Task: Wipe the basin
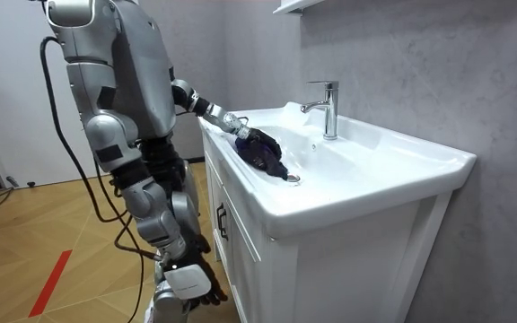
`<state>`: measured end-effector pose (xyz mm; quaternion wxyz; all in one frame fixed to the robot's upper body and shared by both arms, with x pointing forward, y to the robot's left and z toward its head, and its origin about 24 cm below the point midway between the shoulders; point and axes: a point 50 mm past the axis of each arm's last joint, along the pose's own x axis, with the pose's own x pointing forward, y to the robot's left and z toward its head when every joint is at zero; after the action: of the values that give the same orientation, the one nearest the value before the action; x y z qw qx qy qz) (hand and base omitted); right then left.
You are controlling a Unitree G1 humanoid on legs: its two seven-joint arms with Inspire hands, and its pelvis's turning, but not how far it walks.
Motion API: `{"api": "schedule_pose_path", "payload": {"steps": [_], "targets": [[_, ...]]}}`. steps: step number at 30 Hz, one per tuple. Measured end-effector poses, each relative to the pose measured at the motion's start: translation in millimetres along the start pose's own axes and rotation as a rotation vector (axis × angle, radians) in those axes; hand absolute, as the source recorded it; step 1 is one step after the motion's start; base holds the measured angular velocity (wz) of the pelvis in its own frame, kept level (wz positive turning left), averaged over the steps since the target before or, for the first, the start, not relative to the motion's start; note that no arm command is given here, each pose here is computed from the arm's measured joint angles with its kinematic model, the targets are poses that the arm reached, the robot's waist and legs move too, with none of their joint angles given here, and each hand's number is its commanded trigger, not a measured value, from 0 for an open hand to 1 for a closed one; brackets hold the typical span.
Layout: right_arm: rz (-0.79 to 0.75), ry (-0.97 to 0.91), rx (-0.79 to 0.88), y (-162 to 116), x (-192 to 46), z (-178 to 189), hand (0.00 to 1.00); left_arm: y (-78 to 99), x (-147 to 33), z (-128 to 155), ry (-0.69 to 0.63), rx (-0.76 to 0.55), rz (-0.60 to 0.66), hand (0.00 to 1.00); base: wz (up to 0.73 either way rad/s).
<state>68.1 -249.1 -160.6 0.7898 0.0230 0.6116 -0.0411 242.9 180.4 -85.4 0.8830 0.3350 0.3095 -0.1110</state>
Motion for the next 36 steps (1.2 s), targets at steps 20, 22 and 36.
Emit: {"api": "schedule_pose_path", "payload": {"steps": [20,22,36], "targets": [[-0.022,0.015,0.054,-5.4,-0.5,-5.6,0.00,-17.1,9.2,56.4,-0.113,0.053,-0.100,1.00,-0.04],[-0.053,0.069,-0.003,-11.3,-2.3,-15.0,0.00,-13.2,10.6,63.2,-0.130,0.065,-0.100,1.00,0.00],[-0.074,0.294,-0.278,-18.0,-9.3,-50.6,0.00,-5.7,14.1,106.6,-0.241,0.049,-0.126,1.00,-0.18]]}}
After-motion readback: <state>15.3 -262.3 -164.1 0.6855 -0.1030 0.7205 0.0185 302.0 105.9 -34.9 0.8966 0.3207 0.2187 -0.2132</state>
